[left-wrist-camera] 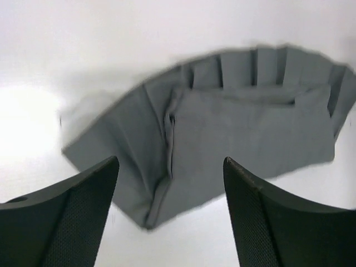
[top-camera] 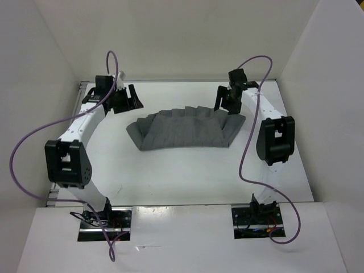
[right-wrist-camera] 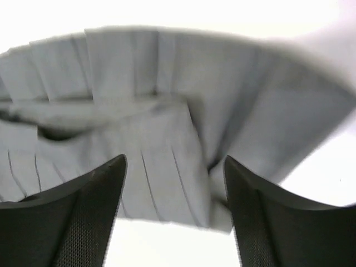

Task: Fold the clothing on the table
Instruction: Fold the skirt

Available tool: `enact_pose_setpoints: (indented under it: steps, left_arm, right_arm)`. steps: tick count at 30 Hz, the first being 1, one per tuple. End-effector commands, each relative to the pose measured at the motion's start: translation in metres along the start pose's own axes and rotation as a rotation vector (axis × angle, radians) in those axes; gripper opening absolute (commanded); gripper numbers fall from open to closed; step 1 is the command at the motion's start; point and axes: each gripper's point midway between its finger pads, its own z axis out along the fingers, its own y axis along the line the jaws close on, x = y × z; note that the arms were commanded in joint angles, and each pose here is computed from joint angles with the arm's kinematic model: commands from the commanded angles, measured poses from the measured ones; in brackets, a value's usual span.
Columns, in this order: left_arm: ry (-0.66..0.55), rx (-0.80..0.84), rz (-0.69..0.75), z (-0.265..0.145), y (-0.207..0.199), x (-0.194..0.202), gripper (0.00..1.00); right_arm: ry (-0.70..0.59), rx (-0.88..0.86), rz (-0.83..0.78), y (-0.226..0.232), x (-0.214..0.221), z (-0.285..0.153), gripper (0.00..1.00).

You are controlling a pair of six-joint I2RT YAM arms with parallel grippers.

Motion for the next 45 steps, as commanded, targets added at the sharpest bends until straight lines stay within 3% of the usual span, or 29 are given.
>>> enact_pose_setpoints:
  steps: [1, 3, 10, 19, 25, 35, 38, 42, 43, 45]
  left_arm:
    - [0.130, -0.024, -0.076, -0.012, 0.013, 0.061, 0.85]
    - [0.184, -0.044, -0.121, -0.018, 0.021, 0.099, 0.87]
    - [0.218, -0.003, -0.299, -0.037, 0.014, 0.157, 0.97]
    - [0.286, 0.085, -0.389, -0.006, 0.010, 0.176, 0.98]
    - [0.329, 0.023, -0.411, 0.012, 0.022, 0.187, 0.98]
    - [0.261, -0.103, -0.470, 0.024, 0.043, 0.189, 0.95]
    - [0.270, -0.089, -0.474, 0.039, 0.041, 0.186, 0.82]
    - [0.321, -0.033, -0.472, 0.057, 0.028, 0.195, 0.50]
    - [0.325, -0.021, -0.473, 0.063, 0.028, 0.196, 0.44]
    - [0.346, 0.000, -0.470, 0.070, 0.024, 0.201, 0.22]
  right_arm:
    - [0.016, 0.048, 0.016, -0.010, 0.026, -0.029, 0.79]
    - [0.042, 0.008, 0.028, -0.010, 0.049, -0.024, 0.87]
    - [0.105, 0.009, 0.088, -0.025, 0.096, -0.029, 0.87]
    - [0.146, -0.004, 0.113, -0.026, 0.113, -0.020, 0.86]
    - [0.089, -0.015, 0.107, -0.020, 0.095, -0.039, 0.86]
    - [0.019, -0.085, 0.078, 0.002, 0.069, -0.069, 0.85]
    - [0.003, -0.131, 0.010, 0.026, 0.065, -0.083, 0.83]
    - [0.024, -0.192, -0.117, 0.059, 0.072, -0.086, 0.78]
    - [0.030, -0.215, -0.141, 0.068, 0.073, -0.088, 0.73]
    - [0.080, -0.249, -0.200, 0.084, 0.086, -0.080, 0.62]
